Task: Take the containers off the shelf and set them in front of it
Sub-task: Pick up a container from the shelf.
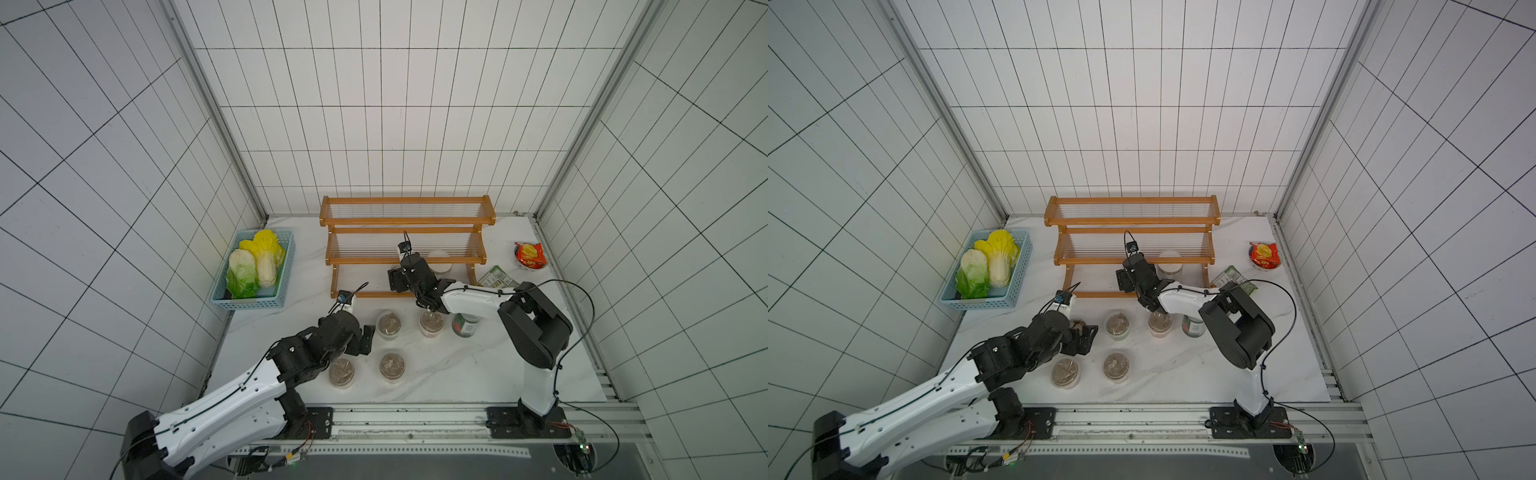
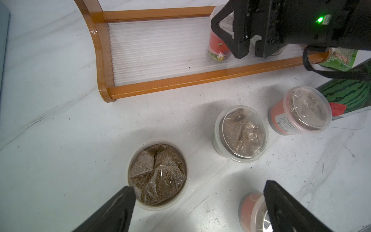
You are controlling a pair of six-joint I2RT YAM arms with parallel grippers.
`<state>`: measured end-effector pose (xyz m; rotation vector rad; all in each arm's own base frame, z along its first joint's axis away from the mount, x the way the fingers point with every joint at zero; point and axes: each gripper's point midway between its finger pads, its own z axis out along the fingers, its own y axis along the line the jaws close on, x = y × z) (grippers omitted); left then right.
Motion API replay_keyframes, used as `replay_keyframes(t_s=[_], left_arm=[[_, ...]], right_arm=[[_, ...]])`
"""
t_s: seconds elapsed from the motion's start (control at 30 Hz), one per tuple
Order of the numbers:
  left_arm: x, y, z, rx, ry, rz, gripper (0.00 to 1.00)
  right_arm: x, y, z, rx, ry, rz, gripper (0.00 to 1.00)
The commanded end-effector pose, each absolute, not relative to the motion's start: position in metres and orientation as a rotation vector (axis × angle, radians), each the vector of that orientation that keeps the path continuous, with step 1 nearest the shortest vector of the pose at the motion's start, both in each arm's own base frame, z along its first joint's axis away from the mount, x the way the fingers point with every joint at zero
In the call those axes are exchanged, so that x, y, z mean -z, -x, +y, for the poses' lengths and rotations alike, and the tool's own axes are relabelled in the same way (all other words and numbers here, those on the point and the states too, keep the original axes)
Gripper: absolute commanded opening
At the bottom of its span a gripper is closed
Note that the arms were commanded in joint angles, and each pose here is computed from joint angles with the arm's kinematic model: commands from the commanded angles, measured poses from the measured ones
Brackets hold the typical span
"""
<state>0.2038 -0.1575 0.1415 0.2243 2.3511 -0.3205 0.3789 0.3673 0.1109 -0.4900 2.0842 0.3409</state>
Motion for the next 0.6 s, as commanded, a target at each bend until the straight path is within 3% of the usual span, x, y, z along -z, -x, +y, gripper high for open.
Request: replay_keyframes(t_s=[0.0,0.57], left_arm=[[-0.142,-0.206,-0.159,0.327,-0.230,2.339,0.98],[-0.141,-0.207,-0.157,0.332,-0.212,2.336,0.98]], right_arm=[[-0.132,-0.374,0.367,-0.369,0.506,2.031,0.80],[-0.110,-0.380,0.364,-0.299,0.491,2.085,0.89]])
